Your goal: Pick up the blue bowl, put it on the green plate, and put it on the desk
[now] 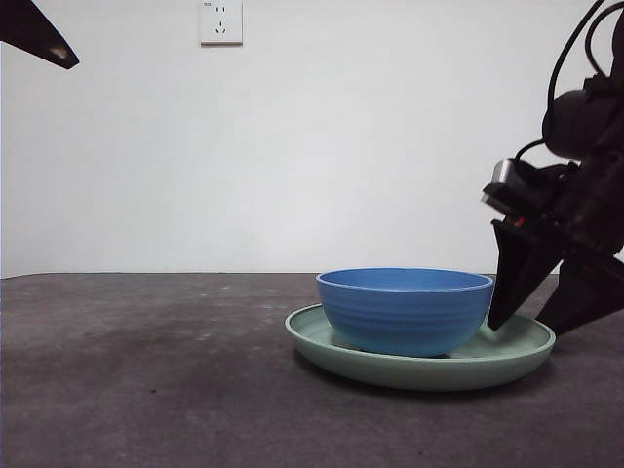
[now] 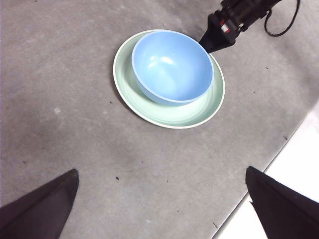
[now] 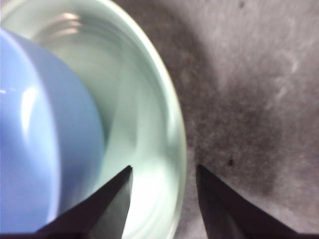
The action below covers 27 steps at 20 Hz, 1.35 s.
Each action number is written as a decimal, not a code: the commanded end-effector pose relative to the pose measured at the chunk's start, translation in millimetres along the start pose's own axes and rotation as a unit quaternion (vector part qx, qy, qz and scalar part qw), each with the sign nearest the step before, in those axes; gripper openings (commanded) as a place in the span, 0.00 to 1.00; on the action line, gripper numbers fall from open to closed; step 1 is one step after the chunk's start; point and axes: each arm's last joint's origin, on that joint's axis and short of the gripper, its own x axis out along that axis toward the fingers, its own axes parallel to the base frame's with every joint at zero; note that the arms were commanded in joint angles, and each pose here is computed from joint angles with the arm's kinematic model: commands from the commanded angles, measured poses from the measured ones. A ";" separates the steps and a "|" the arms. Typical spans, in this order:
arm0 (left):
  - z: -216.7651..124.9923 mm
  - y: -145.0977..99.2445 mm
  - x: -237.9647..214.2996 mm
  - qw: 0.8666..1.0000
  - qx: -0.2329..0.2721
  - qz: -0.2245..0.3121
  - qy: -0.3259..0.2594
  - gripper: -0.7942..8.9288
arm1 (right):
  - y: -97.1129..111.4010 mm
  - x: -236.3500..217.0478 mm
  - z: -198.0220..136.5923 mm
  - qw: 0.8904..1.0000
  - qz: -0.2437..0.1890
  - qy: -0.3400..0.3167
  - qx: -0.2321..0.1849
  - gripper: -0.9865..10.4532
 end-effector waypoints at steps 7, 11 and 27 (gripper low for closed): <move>2.8 -1.5 0.2 1.000 0.011 -0.004 -0.005 0.69 | -4.5 6.1 4.4 1.000 -0.028 0.001 0.008 0.10; 2.8 -1.5 0.2 1.000 0.010 -0.004 -0.005 0.69 | -7.4 2.1 5.2 1.000 -0.007 -0.003 0.026 0.10; 2.6 -1.6 0.2 1.000 0.007 -0.005 -0.004 0.69 | 37.3 1.0 26.3 0.996 0.085 -0.006 0.029 0.10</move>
